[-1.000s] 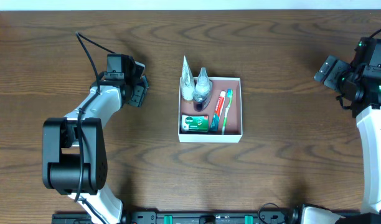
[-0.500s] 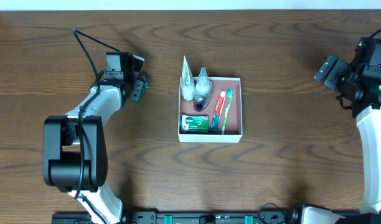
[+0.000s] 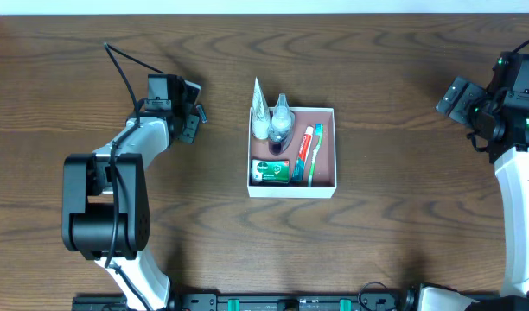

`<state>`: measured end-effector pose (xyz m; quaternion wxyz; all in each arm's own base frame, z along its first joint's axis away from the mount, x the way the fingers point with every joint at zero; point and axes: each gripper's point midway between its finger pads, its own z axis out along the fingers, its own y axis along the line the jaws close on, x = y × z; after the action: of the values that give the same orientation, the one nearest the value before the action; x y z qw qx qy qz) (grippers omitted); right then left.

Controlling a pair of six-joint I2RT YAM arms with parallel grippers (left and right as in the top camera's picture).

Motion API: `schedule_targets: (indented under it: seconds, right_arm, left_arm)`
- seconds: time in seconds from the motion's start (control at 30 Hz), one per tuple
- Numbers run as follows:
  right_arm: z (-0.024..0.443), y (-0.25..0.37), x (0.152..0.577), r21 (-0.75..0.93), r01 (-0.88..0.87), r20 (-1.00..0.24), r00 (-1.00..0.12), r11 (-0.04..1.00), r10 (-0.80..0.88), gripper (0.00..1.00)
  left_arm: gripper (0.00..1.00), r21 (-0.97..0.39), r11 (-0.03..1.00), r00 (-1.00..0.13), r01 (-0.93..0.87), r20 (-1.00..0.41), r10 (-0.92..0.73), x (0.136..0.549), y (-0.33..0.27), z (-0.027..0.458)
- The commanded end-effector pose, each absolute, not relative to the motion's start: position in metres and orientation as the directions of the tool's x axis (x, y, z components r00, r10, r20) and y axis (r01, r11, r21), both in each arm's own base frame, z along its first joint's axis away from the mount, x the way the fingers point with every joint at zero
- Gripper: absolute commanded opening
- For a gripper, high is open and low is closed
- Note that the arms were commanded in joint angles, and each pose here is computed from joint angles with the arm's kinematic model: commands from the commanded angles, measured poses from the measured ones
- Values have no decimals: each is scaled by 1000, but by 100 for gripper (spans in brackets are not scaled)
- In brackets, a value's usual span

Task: Pack container
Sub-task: 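Move the left gripper over the blue razor to grasp it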

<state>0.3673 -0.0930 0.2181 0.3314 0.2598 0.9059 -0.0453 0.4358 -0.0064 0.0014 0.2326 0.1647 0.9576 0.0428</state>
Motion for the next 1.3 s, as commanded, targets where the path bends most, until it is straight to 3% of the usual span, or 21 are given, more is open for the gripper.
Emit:
schedule_targets:
  seconds: [0.0, 0.43, 0.67, 0.87, 1.03, 1.27]
  right_arm:
    - [218, -95, 368, 96, 511, -622, -639, 854, 453, 99]
    - [218, -95, 368, 96, 511, -622, -639, 854, 453, 99]
    - [218, -95, 368, 96, 511, -622, -639, 854, 453, 99]
    - [218, -95, 368, 96, 511, -622, -639, 854, 453, 99]
    - [218, -95, 368, 96, 511, -622, -639, 854, 453, 99]
    - [218, -95, 368, 96, 511, -622, -639, 854, 453, 99]
  left_arm:
    - [33, 92, 941, -878, 324, -342, 336, 411, -11, -26]
    - [33, -54, 935, -898, 350, -302, 319, 390, -32, -31]
    - [59, -170, 914, -908, 368, -280, 313, 375, -50, -31]
    - [62, -195, 912, -921, 360, -231, 313, 362, -51, -33]
    - [61, -218, 910, -928, 353, -201, 313, 353, -53, -34]
    - [34, -247, 931, -962, 267, -126, 242, 339, -52, -35]
